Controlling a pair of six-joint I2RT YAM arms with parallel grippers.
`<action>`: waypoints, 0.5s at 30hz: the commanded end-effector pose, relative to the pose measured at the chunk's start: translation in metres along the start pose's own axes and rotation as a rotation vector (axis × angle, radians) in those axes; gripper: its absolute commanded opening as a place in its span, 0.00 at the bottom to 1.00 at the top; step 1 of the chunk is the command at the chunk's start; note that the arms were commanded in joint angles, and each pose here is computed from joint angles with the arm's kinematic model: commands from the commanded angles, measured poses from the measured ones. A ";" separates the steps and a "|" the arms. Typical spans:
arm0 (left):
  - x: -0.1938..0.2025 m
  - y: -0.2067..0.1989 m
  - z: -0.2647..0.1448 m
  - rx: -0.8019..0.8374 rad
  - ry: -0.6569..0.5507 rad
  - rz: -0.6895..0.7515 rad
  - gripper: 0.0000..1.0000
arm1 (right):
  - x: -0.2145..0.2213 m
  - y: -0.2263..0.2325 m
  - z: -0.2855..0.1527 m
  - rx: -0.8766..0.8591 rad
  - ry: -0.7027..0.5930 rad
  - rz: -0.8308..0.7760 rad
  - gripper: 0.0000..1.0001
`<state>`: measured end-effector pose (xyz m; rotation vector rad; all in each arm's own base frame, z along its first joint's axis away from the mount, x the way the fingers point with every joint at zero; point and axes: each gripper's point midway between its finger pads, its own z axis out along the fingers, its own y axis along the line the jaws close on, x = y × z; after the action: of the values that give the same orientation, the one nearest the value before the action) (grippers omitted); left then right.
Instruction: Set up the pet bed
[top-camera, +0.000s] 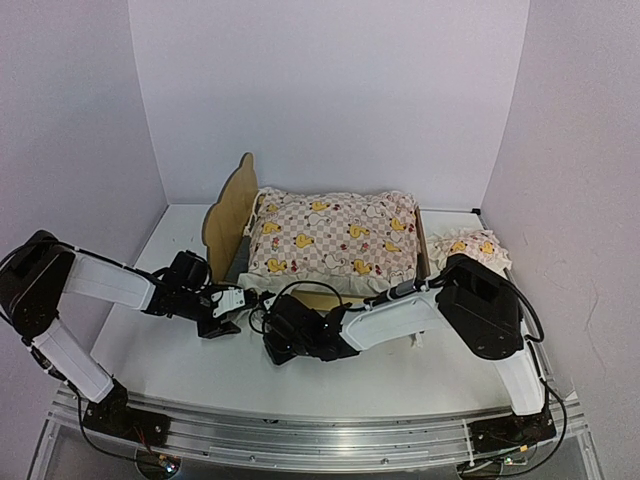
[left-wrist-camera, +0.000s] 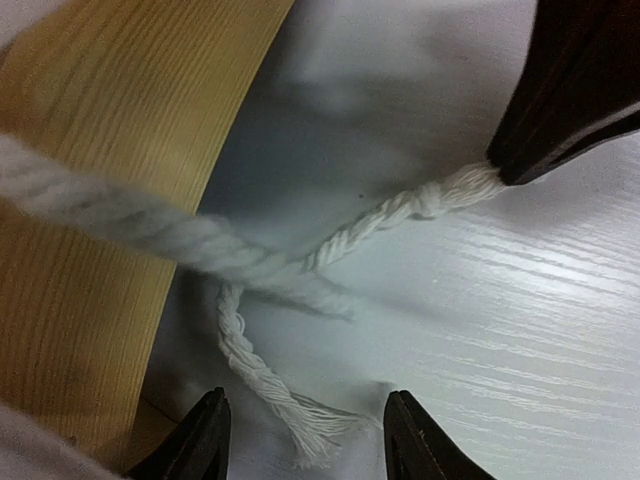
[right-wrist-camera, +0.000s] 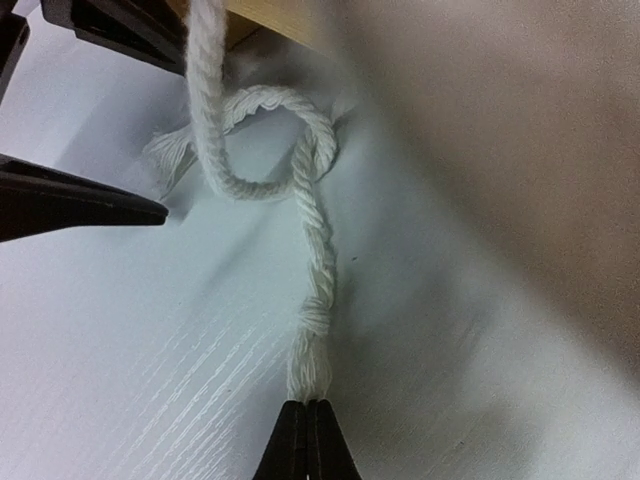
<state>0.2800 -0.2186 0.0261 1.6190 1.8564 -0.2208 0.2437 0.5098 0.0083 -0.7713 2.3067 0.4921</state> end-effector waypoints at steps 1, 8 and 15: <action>0.008 0.020 0.008 -0.096 0.046 -0.077 0.53 | -0.005 0.016 -0.011 -0.046 -0.007 -0.051 0.00; 0.022 -0.005 0.011 0.061 0.152 -0.245 0.37 | -0.013 0.025 -0.012 -0.086 -0.025 -0.049 0.00; 0.034 -0.032 0.014 0.180 0.193 -0.266 0.04 | -0.018 0.022 -0.025 -0.084 -0.051 -0.075 0.00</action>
<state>0.2828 -0.2181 0.0112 1.4971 2.1078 -0.3004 0.2359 0.5153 0.0092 -0.8387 2.2815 0.5188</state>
